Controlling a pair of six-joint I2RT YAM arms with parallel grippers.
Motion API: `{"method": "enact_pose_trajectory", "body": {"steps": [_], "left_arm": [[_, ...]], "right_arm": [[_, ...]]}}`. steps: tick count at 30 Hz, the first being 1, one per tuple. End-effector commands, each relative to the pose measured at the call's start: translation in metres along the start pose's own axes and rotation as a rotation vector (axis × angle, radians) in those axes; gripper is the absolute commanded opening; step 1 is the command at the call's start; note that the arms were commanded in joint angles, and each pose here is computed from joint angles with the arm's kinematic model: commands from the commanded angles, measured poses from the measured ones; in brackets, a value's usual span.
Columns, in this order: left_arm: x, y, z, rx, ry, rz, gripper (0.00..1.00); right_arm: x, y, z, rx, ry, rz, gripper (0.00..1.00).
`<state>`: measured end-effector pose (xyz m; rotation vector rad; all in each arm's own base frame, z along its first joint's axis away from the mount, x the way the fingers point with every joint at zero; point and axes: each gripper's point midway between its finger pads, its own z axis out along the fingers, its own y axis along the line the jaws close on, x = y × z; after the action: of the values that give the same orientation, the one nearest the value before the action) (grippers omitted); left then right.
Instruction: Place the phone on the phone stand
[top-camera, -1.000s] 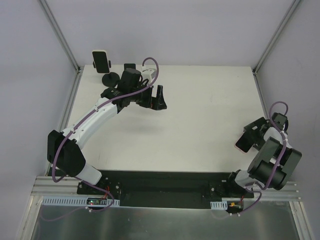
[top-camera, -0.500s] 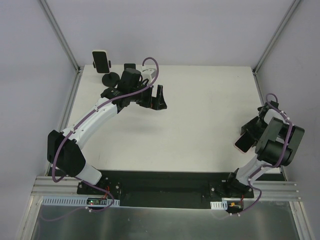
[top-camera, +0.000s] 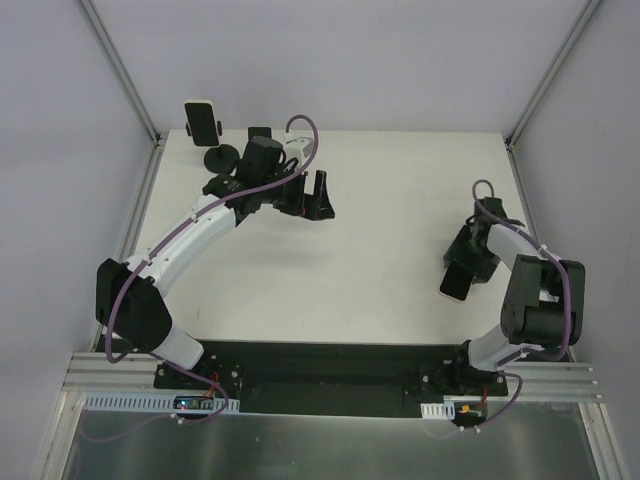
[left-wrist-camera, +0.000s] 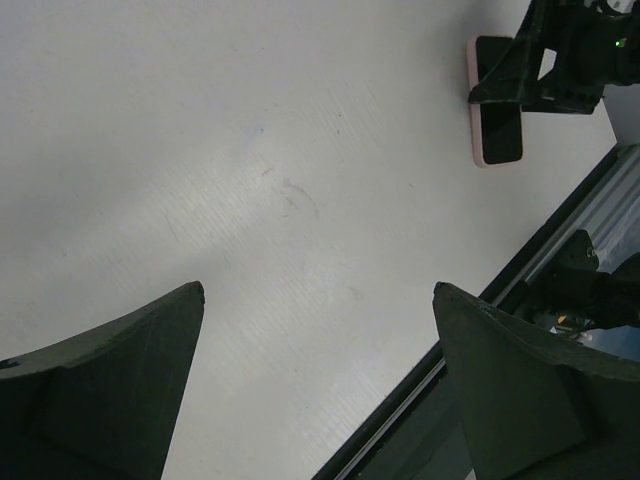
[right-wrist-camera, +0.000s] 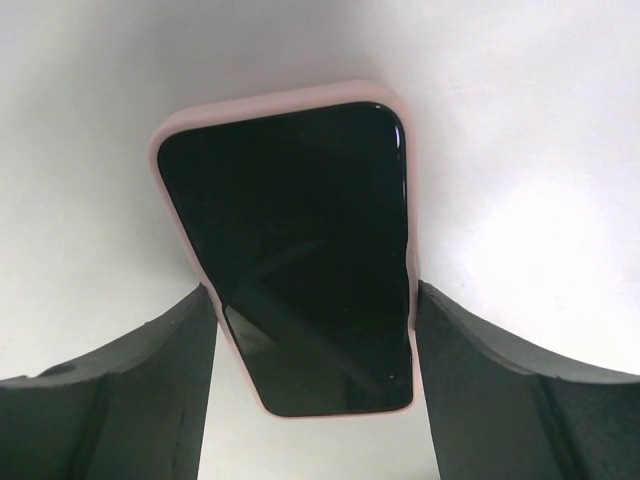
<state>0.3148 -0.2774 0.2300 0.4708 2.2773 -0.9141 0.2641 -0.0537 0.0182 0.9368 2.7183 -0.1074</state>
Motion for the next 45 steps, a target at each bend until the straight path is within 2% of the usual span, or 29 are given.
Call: {"method": "enact_pose_trajectory", "body": {"steps": [1,4,5,7,8,11,12,16,20,26,28,32,37,39,41,42,43,44,45], "left_arm": [[-0.006,0.0,0.002,0.037,-0.008,-0.025,0.96],[-0.01,0.01,0.002,0.043,-0.01,-0.081,0.96],[-0.011,0.011,0.001,0.068,-0.005,-0.105,0.96],[-0.014,0.026,0.004,0.083,-0.006,-0.179,0.95],[-0.013,0.023,0.004,0.134,0.01,-0.205,0.94],[-0.01,0.021,0.014,0.255,0.043,-0.3,0.92],[-0.01,0.016,0.016,0.302,0.049,-0.297,0.91],[0.0,0.002,0.029,0.412,0.116,-0.339,0.88],[0.009,-0.006,0.038,0.441,0.15,-0.337,0.85],[0.008,-0.023,0.035,0.496,0.149,-0.288,0.89],[0.01,-0.028,0.035,0.502,0.151,-0.277,0.87],[0.019,-0.027,0.044,0.493,0.188,-0.316,0.7],[0.025,-0.028,0.05,0.509,0.22,-0.336,0.4],[0.026,-0.035,0.049,0.532,0.231,-0.317,0.35],[0.03,-0.044,0.048,0.562,0.246,-0.289,0.24],[0.031,-0.049,0.046,0.585,0.255,-0.278,0.18],[0.031,-0.052,0.045,0.594,0.255,-0.268,0.12],[0.032,-0.053,0.045,0.6,0.258,-0.261,0.0],[0.032,-0.055,0.044,0.606,0.258,-0.253,0.0]], "right_arm": [[-0.006,0.068,-0.028,-0.095,-0.116,-0.169,0.01],[0.011,0.139,-0.051,-0.231,-0.222,-0.36,0.01],[0.029,0.165,-0.063,-0.277,-0.262,-0.451,0.01],[0.033,0.195,-0.08,-0.342,-0.373,-0.532,0.01],[0.048,0.212,-0.094,-0.402,-0.407,-0.586,0.01],[0.06,0.249,-0.129,-0.616,-0.482,-0.597,0.01],[0.069,0.257,-0.138,-0.689,-0.47,-0.614,0.01],[0.087,0.276,-0.181,-0.85,-0.499,-0.667,0.01],[0.096,0.283,-0.21,-0.907,-0.531,-0.718,0.01],[0.104,0.281,-0.219,-0.909,-0.551,-0.735,0.01],[0.11,0.282,-0.225,-0.924,-0.555,-0.75,0.01],[0.115,0.282,-0.242,-0.921,-0.599,-0.778,0.01],[0.123,0.285,-0.261,-0.942,-0.622,-0.8,0.01],[0.124,0.283,-0.26,-0.927,-0.621,-0.805,0.01],[0.12,0.277,-0.256,-0.882,-0.626,-0.821,0.28],[0.118,0.273,-0.255,-0.86,-0.625,-0.833,0.37],[0.117,0.269,-0.255,-0.847,-0.623,-0.833,0.43],[0.117,0.261,-0.249,-0.81,-0.623,-0.882,0.47],[0.116,0.255,-0.251,-0.811,-0.629,-0.887,0.53]]}}
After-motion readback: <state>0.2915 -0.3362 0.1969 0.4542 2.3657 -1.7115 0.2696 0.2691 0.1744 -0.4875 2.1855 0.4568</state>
